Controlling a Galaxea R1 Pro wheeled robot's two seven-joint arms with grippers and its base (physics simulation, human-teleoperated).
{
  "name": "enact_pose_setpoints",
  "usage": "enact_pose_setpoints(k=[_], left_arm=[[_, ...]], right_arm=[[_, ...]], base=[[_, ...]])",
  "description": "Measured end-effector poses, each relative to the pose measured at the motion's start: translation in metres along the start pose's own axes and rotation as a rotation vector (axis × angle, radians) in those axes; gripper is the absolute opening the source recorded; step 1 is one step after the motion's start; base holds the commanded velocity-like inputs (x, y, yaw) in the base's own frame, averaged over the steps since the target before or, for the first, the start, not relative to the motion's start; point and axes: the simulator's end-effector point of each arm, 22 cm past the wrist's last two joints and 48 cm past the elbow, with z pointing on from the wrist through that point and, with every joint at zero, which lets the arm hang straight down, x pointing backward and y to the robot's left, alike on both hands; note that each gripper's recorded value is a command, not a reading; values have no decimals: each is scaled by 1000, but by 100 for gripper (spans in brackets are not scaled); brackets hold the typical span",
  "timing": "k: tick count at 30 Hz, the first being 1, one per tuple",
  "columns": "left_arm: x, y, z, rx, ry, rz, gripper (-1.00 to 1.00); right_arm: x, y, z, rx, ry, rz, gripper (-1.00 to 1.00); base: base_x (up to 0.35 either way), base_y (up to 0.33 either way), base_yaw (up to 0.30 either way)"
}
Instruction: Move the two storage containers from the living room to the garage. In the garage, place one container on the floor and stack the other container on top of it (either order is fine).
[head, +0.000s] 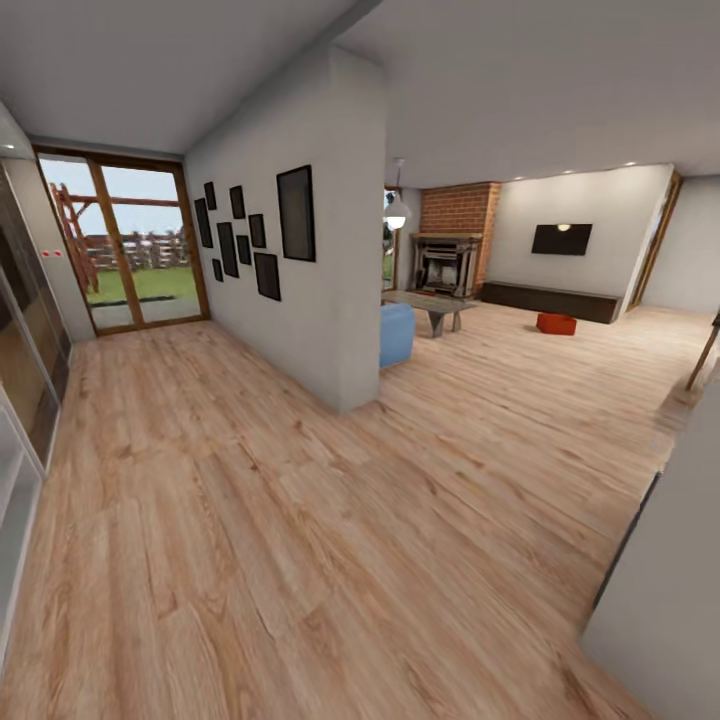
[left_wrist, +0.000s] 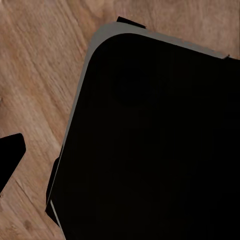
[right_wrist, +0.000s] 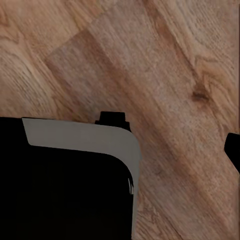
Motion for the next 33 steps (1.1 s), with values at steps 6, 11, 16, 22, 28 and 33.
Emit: enact_pose_setpoints(k=[6, 11, 16, 22, 28, 33], left_arm=[[-28, -6, 0, 15, -51, 2, 100], [-38, -9, 0, 21, -62, 4, 100], [-39, -10, 0, 23, -63, 4, 100], [-37, -10, 0, 23, -60, 2, 100], [-37, -9, 0, 13, -64, 1, 100], [-41, 0, 0, -28, -71, 1, 100]], right_arm=[[0, 2, 0, -3, 1, -7, 100], [0, 1, 0, -2, 1, -9, 100], [1, 1, 0, -2, 4, -9, 100], [1, 0, 0, -1, 4, -8, 100], [1, -1, 0, 1, 3, -7, 100], [0, -1, 0, 1, 1, -7, 100]], base=[[323, 0, 4], [323, 0, 1], [322, 0, 0], [322, 0, 0], [322, 0, -121], [322, 0, -267]])
